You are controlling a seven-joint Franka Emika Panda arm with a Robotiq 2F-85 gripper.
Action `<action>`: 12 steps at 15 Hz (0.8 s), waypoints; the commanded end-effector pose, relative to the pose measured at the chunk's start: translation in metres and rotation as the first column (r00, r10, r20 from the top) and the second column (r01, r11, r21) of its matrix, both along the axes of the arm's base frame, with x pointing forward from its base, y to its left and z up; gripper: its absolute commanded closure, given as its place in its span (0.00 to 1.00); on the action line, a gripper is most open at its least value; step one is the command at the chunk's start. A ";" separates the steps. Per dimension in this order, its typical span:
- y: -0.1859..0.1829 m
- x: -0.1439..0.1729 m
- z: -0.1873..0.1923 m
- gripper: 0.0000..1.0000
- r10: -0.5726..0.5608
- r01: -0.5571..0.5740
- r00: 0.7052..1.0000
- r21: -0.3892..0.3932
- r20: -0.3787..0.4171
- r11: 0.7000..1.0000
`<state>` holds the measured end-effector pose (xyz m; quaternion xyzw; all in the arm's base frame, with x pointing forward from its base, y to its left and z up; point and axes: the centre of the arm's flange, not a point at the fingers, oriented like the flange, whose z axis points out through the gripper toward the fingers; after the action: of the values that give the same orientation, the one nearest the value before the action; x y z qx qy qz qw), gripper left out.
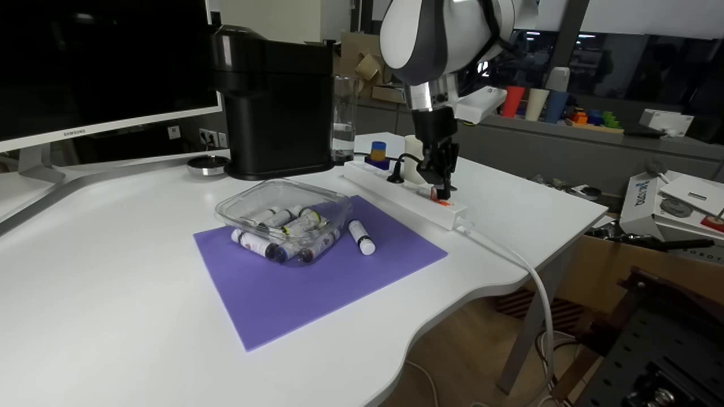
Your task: Turn off the last switch on the extension cord
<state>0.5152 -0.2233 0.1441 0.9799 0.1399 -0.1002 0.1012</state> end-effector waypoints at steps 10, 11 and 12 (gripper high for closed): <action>-0.002 -0.005 -0.015 1.00 -0.165 0.161 0.982 0.052 0.090 0.986; -0.003 -0.005 -0.018 1.00 -0.180 0.175 0.979 0.059 0.095 0.983; -0.004 -0.005 -0.021 1.00 -0.195 0.189 0.976 0.060 0.098 0.980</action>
<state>0.5090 -0.2267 0.1402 0.9920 0.0719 -0.0680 0.0779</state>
